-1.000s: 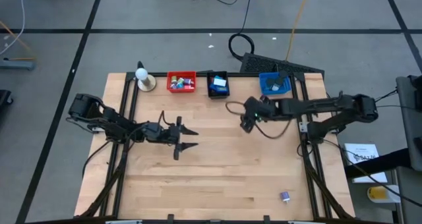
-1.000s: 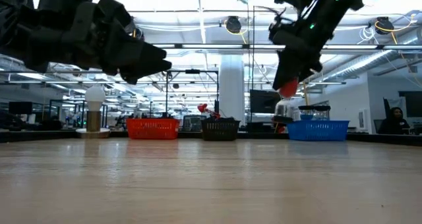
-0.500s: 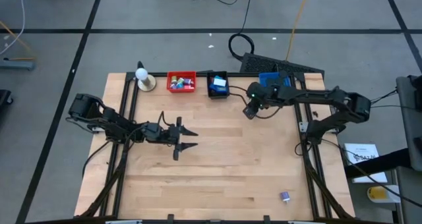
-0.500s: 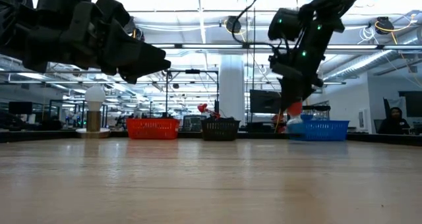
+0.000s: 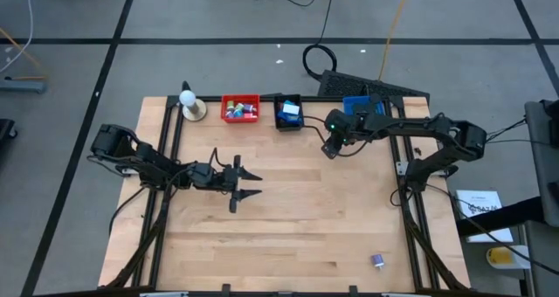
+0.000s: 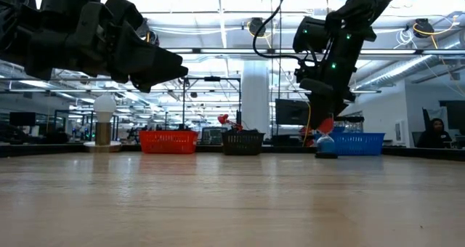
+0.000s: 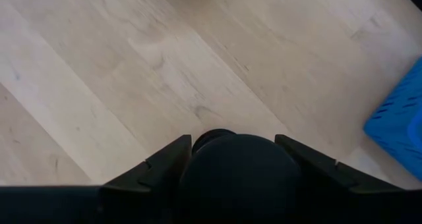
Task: Pick & Place Office items
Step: Put the pink hourglass into the blue bin
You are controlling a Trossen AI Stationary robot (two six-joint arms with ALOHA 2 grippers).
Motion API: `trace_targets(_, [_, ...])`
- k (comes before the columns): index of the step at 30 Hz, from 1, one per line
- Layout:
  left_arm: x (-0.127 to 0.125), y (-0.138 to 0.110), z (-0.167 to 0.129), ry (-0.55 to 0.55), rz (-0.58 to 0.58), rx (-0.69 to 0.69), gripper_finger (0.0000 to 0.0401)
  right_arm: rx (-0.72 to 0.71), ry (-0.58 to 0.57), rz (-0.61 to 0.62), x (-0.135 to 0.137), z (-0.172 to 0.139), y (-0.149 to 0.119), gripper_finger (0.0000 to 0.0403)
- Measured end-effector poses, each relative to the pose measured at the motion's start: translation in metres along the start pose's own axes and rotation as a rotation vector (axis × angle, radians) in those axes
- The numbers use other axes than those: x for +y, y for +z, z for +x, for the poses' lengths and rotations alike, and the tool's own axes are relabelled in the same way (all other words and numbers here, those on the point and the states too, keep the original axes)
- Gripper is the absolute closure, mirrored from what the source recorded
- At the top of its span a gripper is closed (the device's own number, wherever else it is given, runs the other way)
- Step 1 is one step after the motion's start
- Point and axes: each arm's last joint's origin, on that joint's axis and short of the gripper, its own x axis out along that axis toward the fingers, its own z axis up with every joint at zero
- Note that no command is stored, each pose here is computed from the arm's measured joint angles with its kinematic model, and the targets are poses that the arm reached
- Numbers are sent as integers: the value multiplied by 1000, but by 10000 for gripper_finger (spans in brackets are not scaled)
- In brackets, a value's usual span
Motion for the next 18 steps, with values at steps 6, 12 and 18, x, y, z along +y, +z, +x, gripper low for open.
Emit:
trace_targets(6, [0, 0, 0, 0, 0, 0, 206, -1, 0, -8, 0, 0, 0, 172])
trace_targets(12, [0, 0, 0, -1, 0, 1, 206, -1, 0, -8, 0, 0, 0, 137])
trace_targets(18, [0, 0, 0, -1, 1, 1, 206, 4, 2, -24, 2, -1, -1, 128])
